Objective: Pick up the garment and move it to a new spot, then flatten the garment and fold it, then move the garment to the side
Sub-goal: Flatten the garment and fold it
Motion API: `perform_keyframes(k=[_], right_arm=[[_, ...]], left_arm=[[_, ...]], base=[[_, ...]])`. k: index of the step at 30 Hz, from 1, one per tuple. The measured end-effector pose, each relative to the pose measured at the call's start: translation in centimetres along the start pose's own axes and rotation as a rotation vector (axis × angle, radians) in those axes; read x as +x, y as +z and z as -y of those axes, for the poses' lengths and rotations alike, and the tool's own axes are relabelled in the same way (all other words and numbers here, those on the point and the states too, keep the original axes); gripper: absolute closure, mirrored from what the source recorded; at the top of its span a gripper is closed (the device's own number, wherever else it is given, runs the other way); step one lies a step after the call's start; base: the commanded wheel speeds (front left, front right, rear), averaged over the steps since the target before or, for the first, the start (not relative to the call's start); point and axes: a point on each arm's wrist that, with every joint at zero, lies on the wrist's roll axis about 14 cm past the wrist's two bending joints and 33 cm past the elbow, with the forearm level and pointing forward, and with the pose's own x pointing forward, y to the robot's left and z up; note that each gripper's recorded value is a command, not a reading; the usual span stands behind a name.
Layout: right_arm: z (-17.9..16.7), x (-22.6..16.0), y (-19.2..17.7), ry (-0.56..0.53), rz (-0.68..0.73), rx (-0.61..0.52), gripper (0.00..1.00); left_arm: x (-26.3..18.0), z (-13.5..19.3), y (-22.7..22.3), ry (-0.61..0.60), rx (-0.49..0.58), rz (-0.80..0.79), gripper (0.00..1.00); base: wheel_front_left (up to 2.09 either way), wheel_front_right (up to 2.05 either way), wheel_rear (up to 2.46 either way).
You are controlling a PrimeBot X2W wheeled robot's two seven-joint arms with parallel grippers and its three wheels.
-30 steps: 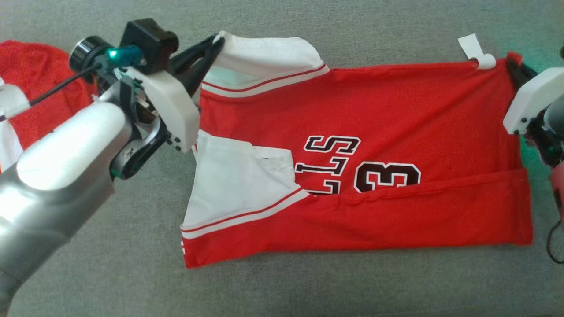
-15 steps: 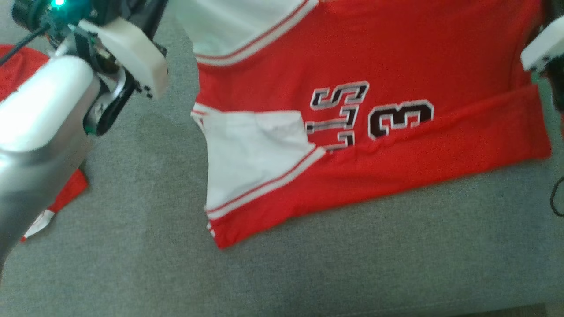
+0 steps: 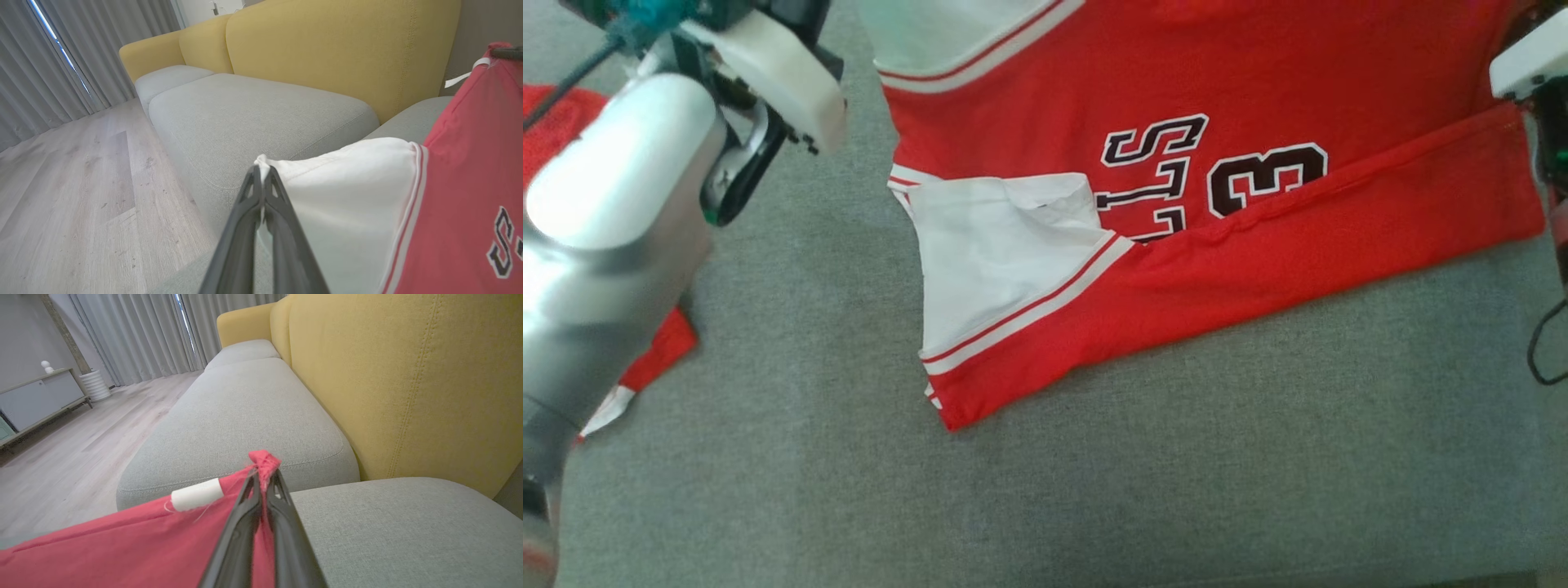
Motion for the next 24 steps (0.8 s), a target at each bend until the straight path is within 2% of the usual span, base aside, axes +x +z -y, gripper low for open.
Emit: perform_keyframes(k=[4, 12, 16, 24], right_arm=[[-0.1, -0.9, -0.7, 0.006, -0.025, 0.019, 1.00], [1.2, -4.4, -4.5, -0.015, -0.186, 0.032, 1.00], [1.9, -5.8, -5.3, -0.021, -0.254, 0.019, 1.00], [3.8, -8.6, -7.6, -0.047, -0.411, -0.026, 1.00]], left_arm=[[-1.2, 0.9, -0.3, -0.022, -0.003, -0.008, 1.00], [-5.4, 4.1, -2.0, -0.095, -0.060, -0.081, 1.00], [-7.9, 7.0, -2.6, -0.169, -0.116, -0.134, 1.00], [-12.2, 12.0, -4.1, -0.301, -0.151, -0.256, 1.00]], base=[[0.00, 0.00, 0.00], [0.00, 0.00, 0.00], [0.00, 0.00, 0.00], [0.00, 0.00, 0.00]])
